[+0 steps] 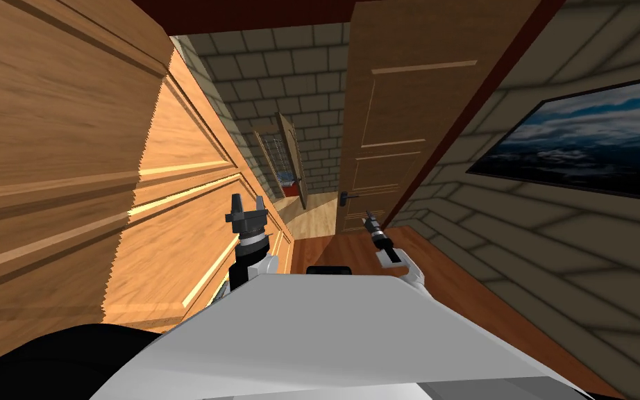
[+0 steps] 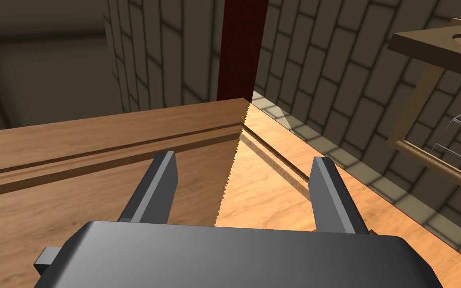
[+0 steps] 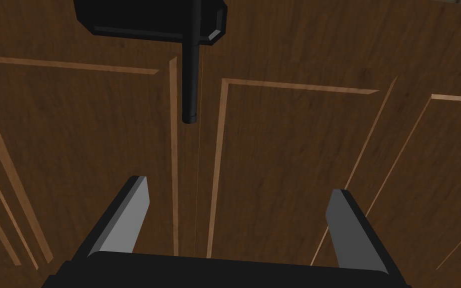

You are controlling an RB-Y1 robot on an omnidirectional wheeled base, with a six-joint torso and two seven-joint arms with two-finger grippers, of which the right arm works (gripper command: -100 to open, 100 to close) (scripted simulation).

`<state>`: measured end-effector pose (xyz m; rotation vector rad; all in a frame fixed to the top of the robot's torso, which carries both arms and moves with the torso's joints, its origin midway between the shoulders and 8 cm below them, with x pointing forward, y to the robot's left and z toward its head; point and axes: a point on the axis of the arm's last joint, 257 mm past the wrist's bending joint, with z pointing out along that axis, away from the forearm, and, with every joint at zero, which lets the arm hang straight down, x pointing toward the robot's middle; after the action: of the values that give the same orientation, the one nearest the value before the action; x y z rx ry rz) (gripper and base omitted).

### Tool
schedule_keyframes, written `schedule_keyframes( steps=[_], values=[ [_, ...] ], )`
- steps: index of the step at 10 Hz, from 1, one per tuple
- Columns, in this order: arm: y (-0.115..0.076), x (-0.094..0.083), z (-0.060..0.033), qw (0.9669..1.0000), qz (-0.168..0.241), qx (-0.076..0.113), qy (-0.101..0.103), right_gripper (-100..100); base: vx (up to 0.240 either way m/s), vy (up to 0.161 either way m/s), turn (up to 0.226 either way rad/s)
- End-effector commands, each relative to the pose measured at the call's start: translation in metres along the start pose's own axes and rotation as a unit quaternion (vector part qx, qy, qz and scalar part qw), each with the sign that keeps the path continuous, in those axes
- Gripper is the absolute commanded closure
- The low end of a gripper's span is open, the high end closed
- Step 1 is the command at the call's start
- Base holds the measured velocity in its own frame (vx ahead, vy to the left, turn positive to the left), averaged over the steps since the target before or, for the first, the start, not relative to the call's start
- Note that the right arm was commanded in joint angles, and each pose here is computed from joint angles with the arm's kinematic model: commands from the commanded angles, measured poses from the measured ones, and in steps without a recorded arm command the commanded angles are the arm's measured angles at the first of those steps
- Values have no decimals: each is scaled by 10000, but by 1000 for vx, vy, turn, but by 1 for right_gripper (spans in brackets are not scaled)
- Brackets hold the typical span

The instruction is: Pull the door open

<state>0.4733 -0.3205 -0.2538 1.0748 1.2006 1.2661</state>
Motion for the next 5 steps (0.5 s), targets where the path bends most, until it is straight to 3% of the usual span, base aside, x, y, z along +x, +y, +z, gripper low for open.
schedule_keyframes(
  steps=[1, 5],
  values=[
    [-77, -38, 15, 10000, 46, 83, -10, -100, 126, -7, 61],
    [-312, -207, 57, 9992, 172, 365, -63, -100, 192, -15, 97]
  ],
)
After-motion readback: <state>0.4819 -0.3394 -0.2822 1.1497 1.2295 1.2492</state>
